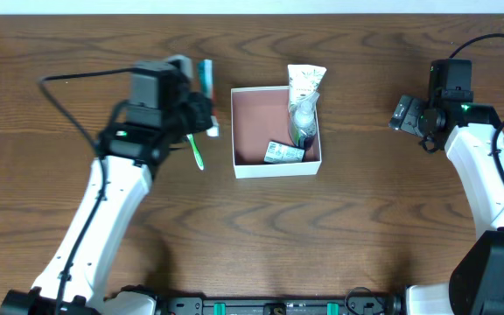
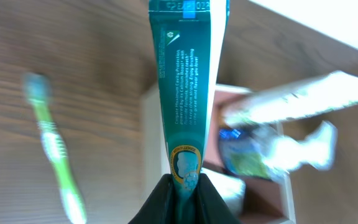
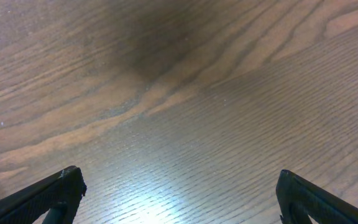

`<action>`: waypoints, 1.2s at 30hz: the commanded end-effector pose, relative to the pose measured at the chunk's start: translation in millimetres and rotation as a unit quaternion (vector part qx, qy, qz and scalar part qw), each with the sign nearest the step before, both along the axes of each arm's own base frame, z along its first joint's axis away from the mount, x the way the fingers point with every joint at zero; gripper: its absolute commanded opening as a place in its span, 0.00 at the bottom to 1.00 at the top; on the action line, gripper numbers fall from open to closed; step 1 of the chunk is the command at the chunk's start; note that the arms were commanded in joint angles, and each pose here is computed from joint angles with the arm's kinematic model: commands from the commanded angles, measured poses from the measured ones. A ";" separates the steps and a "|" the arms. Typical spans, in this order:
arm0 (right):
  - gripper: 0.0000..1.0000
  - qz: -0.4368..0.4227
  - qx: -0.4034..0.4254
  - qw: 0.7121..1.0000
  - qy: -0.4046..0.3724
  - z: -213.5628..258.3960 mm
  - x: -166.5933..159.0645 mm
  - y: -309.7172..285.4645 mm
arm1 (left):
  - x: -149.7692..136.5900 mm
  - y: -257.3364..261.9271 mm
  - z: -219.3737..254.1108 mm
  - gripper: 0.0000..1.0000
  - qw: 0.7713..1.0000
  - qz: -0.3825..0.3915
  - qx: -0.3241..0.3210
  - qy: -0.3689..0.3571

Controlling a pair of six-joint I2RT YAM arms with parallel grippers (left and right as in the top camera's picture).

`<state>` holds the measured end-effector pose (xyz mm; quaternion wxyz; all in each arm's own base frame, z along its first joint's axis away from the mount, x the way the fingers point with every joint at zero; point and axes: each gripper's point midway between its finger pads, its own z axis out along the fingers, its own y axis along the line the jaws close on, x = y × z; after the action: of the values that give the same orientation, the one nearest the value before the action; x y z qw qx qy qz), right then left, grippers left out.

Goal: Pack container
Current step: 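Carry the toothpaste into the box and release it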

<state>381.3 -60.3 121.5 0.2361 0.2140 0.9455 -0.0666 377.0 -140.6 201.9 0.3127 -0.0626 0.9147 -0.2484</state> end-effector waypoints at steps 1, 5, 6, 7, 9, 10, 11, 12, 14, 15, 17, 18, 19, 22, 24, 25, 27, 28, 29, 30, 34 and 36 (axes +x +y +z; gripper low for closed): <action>0.99 -0.012 0.000 1.000 -0.004 2.1 0.0 -4.4 | -4.2 -25.9 -6.2 0.11 1.000 0.000 -0.019 0.024; 0.99 -0.012 0.000 1.000 -0.004 2.1 0.0 -4.4 | -8.1 -43.1 -25.3 0.11 0.999 -0.006 -0.006 0.047; 0.99 -0.012 0.000 1.000 -0.004 2.1 0.0 -4.4 | -8.7 -46.4 -31.5 0.11 0.999 -0.009 -0.001 0.054; 0.99 -0.012 0.000 1.000 -0.004 2.1 0.0 -4.4 | -9.3 -49.4 -38.5 0.12 0.998 -0.013 0.002 0.062; 0.99 -0.012 0.000 1.000 -0.004 2.1 0.0 -4.4 | -9.8 -53.6 -51.2 0.11 0.997 -0.017 0.008 0.077; 0.99 -0.012 0.000 1.000 -0.004 2.1 0.0 -4.4 | -9.9 -54.8 -56.9 0.12 0.996 -0.018 0.011 0.084; 0.99 -0.012 0.000 1.000 -0.004 2.1 0.0 -4.4 | -10.2 -56.3 -62.2 0.13 0.996 -0.020 0.014 0.090; 0.99 -0.012 0.000 1.000 -0.004 2.1 0.0 -4.4 | -9.3 -57.0 -65.3 0.17 0.995 -0.020 0.015 0.092; 0.99 -0.012 0.000 1.000 -0.004 2.1 0.0 -4.4 | -7.2 -58.0 -67.0 0.25 0.996 -0.021 0.014 0.091; 0.99 -0.012 0.000 1.000 -0.004 2.1 0.0 -4.4 | -5.6 -58.5 -66.0 0.28 0.996 -0.020 0.013 0.088; 0.99 -0.012 0.000 1.000 -0.004 2.1 0.0 -4.4 | -2.4 -61.5 -60.3 0.38 0.997 -0.024 0.005 0.076; 0.99 -0.012 0.000 1.000 -0.004 2.1 0.0 -4.4 | -0.8 -64.3 -56.7 0.40 0.997 -0.028 -0.003 0.069; 0.99 -0.012 0.000 1.000 -0.004 2.1 0.0 -4.4 | 0.5 -66.6 -53.5 0.42 0.997 -0.031 -0.009 0.064; 0.99 -0.012 0.000 1.000 -0.004 2.1 0.0 -4.4 | 3.8 -70.7 -44.6 0.44 0.998 -0.037 -0.021 0.048; 0.99 -0.012 0.000 1.000 -0.004 2.1 0.0 -4.4 | 5.8 -68.5 -39.4 0.45 0.998 -0.035 -0.023 0.040; 0.99 -0.012 0.000 1.000 -0.004 2.1 0.0 -4.4 | 7.0 -65.8 -36.3 0.45 0.999 -0.033 -0.024 0.035; 0.99 -0.012 0.000 1.000 -0.004 2.1 0.0 -4.4 | 10.2 -53.9 -28.9 0.45 0.999 -0.019 -0.027 0.029; 0.99 -0.012 0.000 1.000 -0.004 2.1 0.0 -4.4 | 11.5 -46.3 -25.4 0.45 0.999 -0.010 -0.028 0.027; 0.99 -0.012 0.000 1.000 -0.004 2.1 0.0 -4.4 | 12.7 -37.3 -22.3 0.45 0.999 0.000 -0.027 0.026; 0.99 -0.012 0.000 1.000 -0.004 2.1 0.0 -4.4 | 14.1 -25.1 -19.6 0.45 0.999 0.016 -0.025 0.025; 0.99 -0.012 0.000 1.000 -0.004 2.1 0.0 -4.4 | 15.7 27.1 -19.9 0.45 0.996 0.076 0.018 0.029; 0.99 -0.012 0.000 1.000 -0.004 2.1 0.0 -4.4 | 14.9 48.2 -25.8 0.45 0.993 0.094 0.056 0.033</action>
<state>381.3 -60.3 121.5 0.2361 0.2140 0.9455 -0.0666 387.5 -117.3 172.1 0.2831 -0.1410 0.9240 -0.2149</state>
